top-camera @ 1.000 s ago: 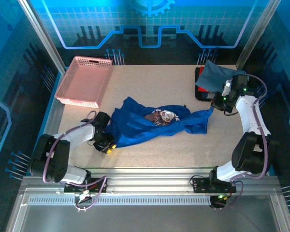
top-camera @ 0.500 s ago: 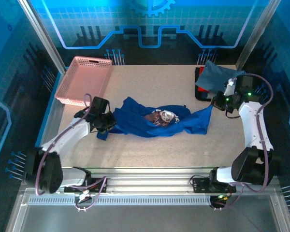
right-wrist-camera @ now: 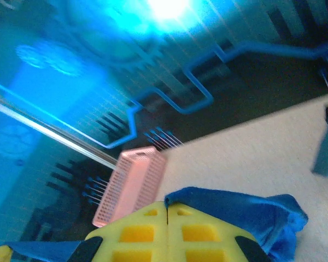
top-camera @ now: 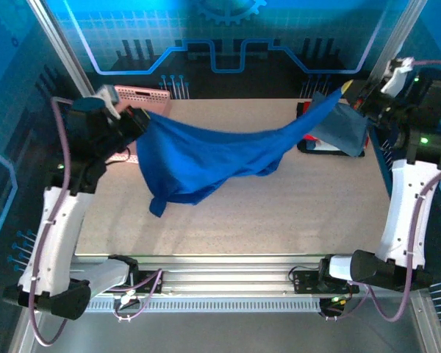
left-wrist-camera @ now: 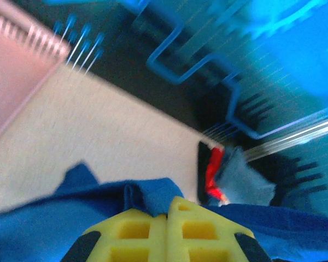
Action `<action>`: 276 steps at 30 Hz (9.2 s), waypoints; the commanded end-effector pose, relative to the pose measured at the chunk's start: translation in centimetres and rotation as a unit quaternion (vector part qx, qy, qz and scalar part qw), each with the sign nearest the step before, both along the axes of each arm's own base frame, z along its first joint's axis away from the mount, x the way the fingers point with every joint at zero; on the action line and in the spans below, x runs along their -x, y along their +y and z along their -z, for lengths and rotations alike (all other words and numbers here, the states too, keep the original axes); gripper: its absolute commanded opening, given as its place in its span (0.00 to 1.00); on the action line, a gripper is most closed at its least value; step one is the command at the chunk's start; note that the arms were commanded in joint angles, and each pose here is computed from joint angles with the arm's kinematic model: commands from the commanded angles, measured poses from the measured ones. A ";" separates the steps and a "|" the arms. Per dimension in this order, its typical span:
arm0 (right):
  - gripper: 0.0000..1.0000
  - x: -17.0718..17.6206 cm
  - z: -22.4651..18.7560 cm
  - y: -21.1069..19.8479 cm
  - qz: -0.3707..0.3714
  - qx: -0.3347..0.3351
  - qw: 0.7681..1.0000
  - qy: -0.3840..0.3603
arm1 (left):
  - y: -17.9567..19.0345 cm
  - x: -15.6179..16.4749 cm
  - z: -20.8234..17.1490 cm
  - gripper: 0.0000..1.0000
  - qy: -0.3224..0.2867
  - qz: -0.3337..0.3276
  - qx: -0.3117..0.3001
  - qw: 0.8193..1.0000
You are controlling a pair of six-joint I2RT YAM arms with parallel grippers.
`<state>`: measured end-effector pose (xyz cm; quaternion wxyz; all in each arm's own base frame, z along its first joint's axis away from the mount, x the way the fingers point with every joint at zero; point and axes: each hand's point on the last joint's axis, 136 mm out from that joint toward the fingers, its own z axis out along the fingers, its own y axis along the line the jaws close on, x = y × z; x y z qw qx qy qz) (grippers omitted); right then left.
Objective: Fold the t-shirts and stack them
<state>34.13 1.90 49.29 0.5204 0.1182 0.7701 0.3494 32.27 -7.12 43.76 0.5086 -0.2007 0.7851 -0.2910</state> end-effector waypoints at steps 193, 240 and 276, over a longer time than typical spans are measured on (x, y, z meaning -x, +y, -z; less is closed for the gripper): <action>0.00 19.7 45.5 8.0 -0.029 0.118 0.798 0.591 | 4.8 5.7 40.3 0.00 0.444 -0.053 0.105 0.888; 0.00 -9.4 38.0 -0.9 -0.036 0.251 0.831 0.495 | 5.7 -7.3 35.6 0.00 0.434 -0.041 -0.016 0.900; 0.59 1.8 45.1 1.0 0.017 0.092 0.817 0.568 | 3.4 -1.7 41.7 0.61 0.467 -0.063 0.058 0.880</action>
